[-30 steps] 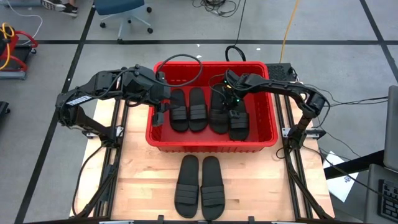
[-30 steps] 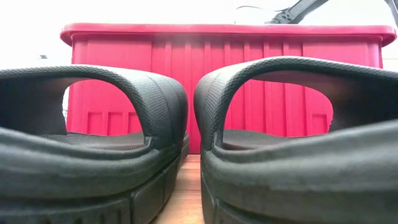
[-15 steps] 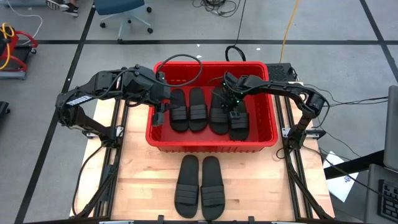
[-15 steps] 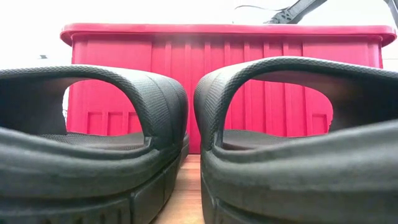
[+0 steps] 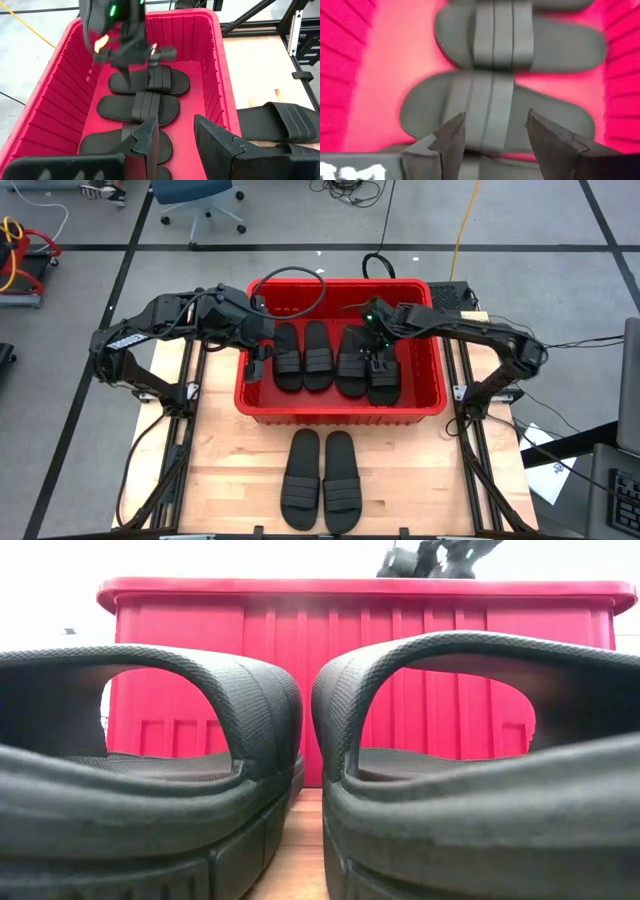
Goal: Pick and place slides into bin
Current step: Put the black slide into the red bin
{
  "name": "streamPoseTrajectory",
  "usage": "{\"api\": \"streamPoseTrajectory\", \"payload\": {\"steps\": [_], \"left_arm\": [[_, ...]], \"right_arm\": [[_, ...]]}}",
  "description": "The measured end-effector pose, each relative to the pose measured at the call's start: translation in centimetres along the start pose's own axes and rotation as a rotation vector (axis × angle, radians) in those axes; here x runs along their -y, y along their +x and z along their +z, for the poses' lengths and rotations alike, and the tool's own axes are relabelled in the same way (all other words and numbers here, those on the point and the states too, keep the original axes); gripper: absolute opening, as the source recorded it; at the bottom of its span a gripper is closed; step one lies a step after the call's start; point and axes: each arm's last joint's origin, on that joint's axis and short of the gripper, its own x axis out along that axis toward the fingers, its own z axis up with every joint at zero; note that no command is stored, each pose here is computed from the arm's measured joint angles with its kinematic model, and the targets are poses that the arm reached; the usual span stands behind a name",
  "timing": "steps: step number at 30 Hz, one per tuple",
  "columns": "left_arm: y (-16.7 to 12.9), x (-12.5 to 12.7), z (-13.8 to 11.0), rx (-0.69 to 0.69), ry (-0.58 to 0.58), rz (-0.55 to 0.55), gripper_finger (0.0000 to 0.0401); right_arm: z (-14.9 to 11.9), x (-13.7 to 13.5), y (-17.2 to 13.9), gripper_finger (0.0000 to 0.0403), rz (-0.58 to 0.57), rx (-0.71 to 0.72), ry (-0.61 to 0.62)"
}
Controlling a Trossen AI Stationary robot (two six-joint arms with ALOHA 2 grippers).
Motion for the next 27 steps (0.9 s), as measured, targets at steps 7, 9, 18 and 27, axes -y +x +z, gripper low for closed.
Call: {"api": "streamPoseTrajectory", "payload": {"steps": [7, 9, 18, 27], "left_arm": [[0.0, 0.2, -0.5, -0.051, -0.029, -0.021, 0.0122], [0.0, 0.4, -0.7, -0.067, -0.029, -0.051, 0.0122], [0.2, 3.1, -0.9, -0.114, 0.007, -0.22, 0.0122], [2.4, 6.7, -2.2, -0.288, -0.097, -0.433, 0.0122]], "right_arm": [[1.8, -4.3, -7.6, 0.0165, -0.05, 0.248, -0.027], [2.0, -5.9, -9.6, 0.0147, -0.043, 0.322, -0.043], [1.5, -11.7, -15.7, 0.0041, 0.07, 0.536, -0.131], [1.5, -15.0, -16.6, 0.0003, 0.208, 0.573, -0.181]]}}
